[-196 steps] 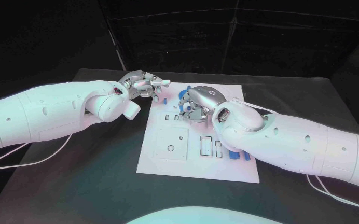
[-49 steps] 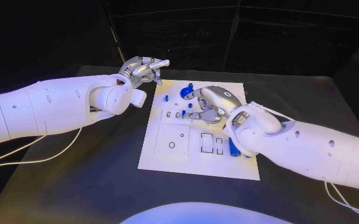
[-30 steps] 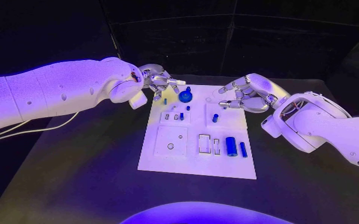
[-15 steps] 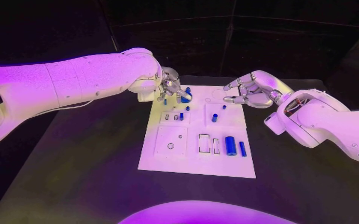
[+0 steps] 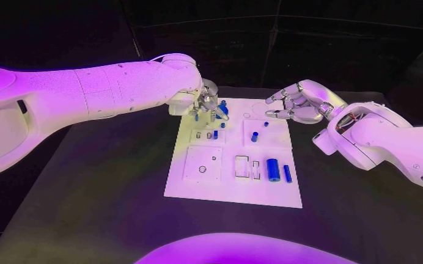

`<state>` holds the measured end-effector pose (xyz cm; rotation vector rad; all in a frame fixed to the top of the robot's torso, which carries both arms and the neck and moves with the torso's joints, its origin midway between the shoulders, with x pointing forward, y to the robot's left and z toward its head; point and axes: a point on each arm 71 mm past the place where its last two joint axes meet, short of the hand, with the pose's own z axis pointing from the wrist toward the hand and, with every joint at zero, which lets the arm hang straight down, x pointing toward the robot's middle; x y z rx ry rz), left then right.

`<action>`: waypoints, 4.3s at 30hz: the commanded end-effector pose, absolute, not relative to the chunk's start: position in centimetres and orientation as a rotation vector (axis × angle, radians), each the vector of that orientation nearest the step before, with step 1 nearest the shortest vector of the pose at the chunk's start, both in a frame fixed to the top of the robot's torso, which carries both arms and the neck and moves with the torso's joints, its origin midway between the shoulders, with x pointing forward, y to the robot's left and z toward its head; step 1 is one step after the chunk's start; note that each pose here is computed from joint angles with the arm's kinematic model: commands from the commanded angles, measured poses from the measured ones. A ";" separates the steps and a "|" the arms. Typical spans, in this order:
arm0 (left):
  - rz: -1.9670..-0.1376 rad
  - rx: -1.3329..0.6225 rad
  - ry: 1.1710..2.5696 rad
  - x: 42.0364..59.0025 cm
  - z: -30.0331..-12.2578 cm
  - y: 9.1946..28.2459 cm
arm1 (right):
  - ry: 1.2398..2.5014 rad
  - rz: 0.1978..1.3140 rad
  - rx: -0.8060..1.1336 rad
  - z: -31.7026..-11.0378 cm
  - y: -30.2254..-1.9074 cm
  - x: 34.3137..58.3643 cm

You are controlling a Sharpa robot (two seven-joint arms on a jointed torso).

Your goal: Assemble the parts on the task board

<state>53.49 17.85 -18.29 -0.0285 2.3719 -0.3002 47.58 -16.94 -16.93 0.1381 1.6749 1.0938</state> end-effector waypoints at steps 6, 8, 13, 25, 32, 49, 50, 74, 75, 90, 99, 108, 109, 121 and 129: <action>-0.210 0.053 2.430 53.5 -19.3 17.8 | 1.695 1.090 0.144 -17.0 -16.9 47.7; -0.205 0.059 2.440 53.5 -19.6 17.7 | 1.695 1.086 0.146 -17.0 -16.9 47.8; -0.200 0.057 2.456 53.4 -20.3 17.6 | 1.688 1.080 0.151 -17.0 -17.0 47.9; -0.217 0.037 2.473 53.3 -20.9 17.4 | 1.665 1.070 0.162 -16.9 -17.2 48.1; -0.223 0.041 2.482 53.2 -21.0 17.1 | 1.664 1.066 0.165 -16.9 -17.2 48.1; -0.222 0.041 2.500 53.1 -21.6 16.9 | 1.661 1.075 0.166 -16.9 -17.1 48.2; -0.222 0.041 2.500 53.1 -21.6 16.9 | 1.661 1.075 0.166 -16.9 -17.0 48.2; -0.235 0.041 2.519 52.9 -22.0 16.4 | 1.670 1.057 0.179 -17.1 -17.1 48.5; -0.235 0.041 2.519 52.9 -22.1 16.4 | 1.671 1.056 0.179 -17.1 -17.1 48.5; -0.260 0.010 2.519 52.8 -22.1 16.3 | 1.675 1.049 0.182 -17.2 -17.1 48.8; -0.368 -0.154 2.514 52.8 -22.0 16.6 | 1.674 1.045 0.183 -17.2 -17.2 48.9; -0.444 -0.286 2.513 52.5 -21.9 17.6 | 1.672 1.032 0.189 -17.3 -17.6 49.2; -0.448 -0.296 2.512 52.5 -21.9 17.8 | 1.672 1.031 0.189 -17.3 -17.6 49.3; -0.501 -0.422 2.401 51.6 -21.1 19.6 | 1.674 1.024 0.192 -17.4 -17.8 49.4; -0.482 -0.406 2.282 50.9 -20.8 20.8 | 1.673 1.017 0.195 -17.4 -18.1 49.5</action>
